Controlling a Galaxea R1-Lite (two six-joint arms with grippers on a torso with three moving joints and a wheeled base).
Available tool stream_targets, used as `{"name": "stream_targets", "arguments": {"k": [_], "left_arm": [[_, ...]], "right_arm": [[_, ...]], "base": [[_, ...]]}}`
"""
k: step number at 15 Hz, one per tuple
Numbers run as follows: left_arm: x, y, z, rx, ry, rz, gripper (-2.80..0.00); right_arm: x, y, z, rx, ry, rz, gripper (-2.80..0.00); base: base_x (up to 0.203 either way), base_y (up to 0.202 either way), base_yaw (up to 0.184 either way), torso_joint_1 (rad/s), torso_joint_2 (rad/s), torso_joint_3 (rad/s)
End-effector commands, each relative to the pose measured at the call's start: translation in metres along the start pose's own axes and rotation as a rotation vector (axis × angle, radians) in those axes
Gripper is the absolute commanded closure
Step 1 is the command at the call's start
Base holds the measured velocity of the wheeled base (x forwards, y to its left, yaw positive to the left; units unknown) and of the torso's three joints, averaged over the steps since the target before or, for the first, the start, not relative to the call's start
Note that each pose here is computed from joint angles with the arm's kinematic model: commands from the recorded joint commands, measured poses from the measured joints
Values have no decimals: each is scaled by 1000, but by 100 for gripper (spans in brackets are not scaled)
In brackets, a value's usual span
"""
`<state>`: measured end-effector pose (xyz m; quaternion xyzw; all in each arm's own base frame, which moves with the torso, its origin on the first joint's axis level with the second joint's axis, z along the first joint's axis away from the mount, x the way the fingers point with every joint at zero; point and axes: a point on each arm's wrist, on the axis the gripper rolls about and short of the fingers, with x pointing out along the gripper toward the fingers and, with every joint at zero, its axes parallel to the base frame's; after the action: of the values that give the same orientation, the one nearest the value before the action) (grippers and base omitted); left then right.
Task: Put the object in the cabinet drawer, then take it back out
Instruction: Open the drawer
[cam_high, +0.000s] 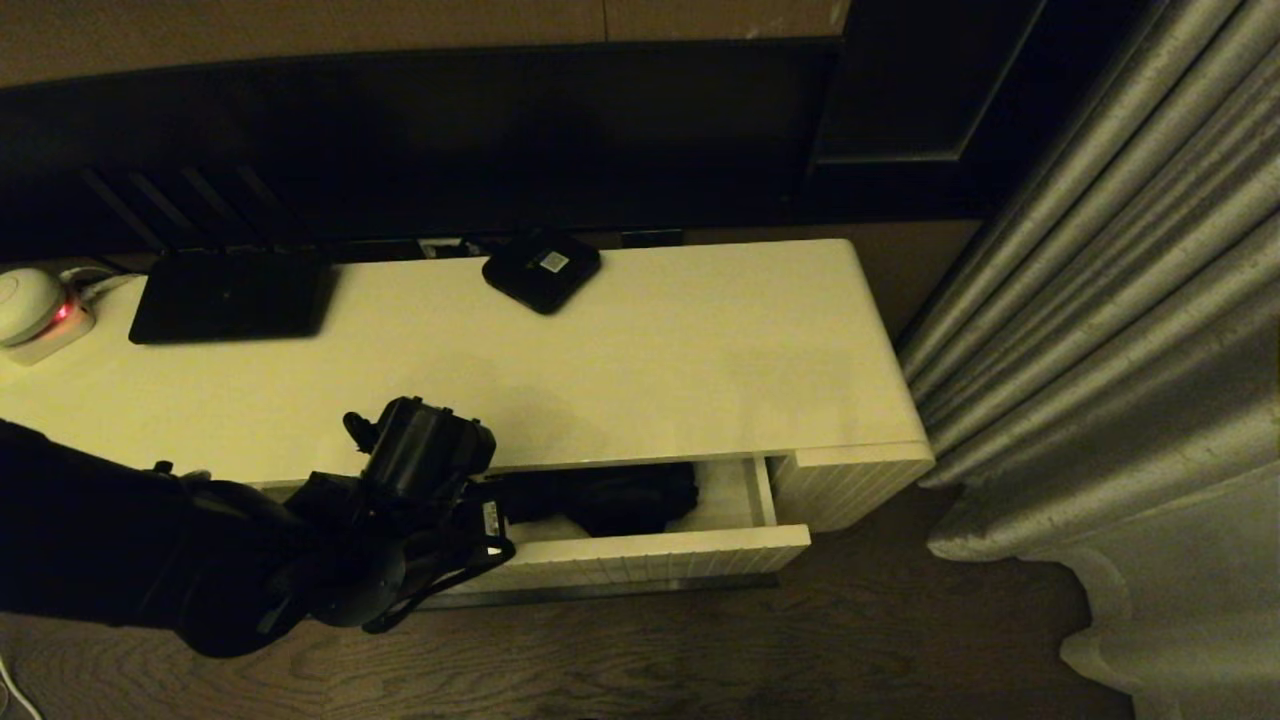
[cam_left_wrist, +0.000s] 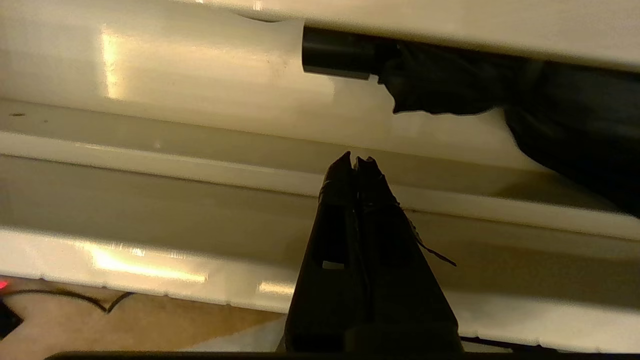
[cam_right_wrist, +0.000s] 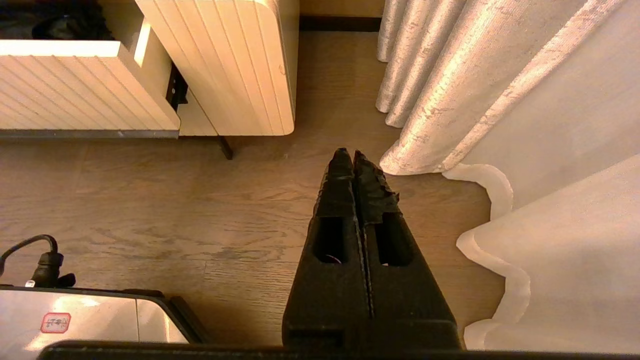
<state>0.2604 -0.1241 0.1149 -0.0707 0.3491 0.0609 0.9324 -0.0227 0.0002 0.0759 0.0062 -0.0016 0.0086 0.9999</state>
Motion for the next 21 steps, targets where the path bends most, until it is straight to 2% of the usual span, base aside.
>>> {"name": "stream_targets", "arguments": {"k": [1,6,21], "left_arm": [[1,-1,-4,3,17,-7,0],[2,0,-16,25,89,-46,0],[0,13,-57,26,334,-128,0]], "right_arm": [[0,0,0,0,2,1,0],[0,0,0,0,0,1,0],[0,0,0,0,0,1,0]], "base": [[0,0,0,0,0,0],[0,0,0,0,0,0],[0,0,0,0,0,0]]}}
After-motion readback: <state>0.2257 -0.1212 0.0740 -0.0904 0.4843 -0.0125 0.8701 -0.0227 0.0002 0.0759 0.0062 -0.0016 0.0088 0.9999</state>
